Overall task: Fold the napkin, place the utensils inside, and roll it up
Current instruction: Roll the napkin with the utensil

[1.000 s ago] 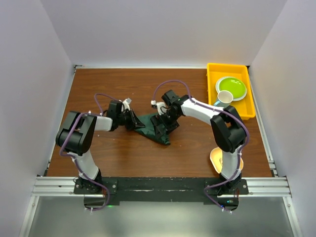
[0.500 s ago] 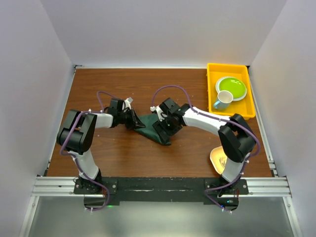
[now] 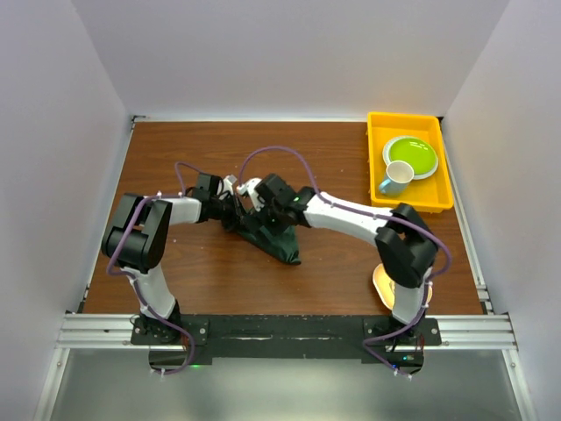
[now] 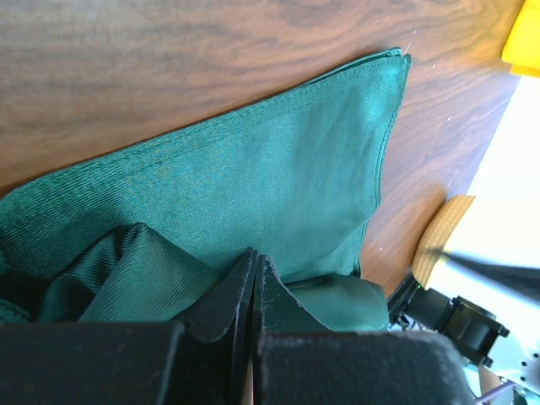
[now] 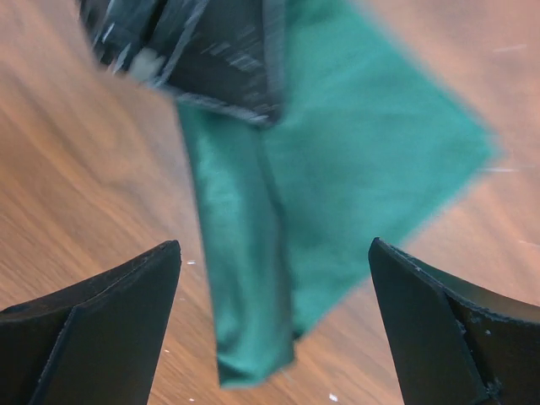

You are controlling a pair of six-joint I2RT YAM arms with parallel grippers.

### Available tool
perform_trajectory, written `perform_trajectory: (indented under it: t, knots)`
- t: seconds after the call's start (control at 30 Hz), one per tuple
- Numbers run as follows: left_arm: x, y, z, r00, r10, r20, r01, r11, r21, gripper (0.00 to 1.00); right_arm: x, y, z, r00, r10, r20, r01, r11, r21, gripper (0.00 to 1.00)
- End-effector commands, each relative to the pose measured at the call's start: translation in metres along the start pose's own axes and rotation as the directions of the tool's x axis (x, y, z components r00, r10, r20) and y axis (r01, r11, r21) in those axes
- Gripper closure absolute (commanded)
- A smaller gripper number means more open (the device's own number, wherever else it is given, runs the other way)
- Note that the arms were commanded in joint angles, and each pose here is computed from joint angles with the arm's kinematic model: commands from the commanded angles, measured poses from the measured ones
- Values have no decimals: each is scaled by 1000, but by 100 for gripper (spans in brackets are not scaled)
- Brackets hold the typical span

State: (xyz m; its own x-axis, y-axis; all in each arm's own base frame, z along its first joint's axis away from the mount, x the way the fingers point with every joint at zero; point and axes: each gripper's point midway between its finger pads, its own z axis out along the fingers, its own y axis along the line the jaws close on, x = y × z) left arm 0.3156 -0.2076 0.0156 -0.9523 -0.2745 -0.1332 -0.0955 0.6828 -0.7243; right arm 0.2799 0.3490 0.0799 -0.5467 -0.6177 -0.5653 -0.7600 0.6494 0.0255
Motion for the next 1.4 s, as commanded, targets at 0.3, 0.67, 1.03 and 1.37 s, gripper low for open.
perform_trajectory:
  t: [0.3, 0.67, 1.03, 1.37]
  knots:
    - [23, 25, 4, 987, -130, -98, 120, 988, -100, 98, -6, 28, 33, 992, -122, 2, 121, 986, 112, 19]
    - [24, 20, 3, 981, -164, -103, 156, 984, -88, 98, -8, 34, 50, 992, -129, 10, 127, 984, 124, 33]
    - [3, 16, -17, 986, -161, -29, 158, 984, -87, 87, 25, 27, 58, 999, -33, -24, 36, 994, 102, 77]
    - [-84, -27, -103, 961, 85, 262, -60, 993, -101, 62, 44, 18, 59, 979, 185, -83, -202, 926, -318, 100]
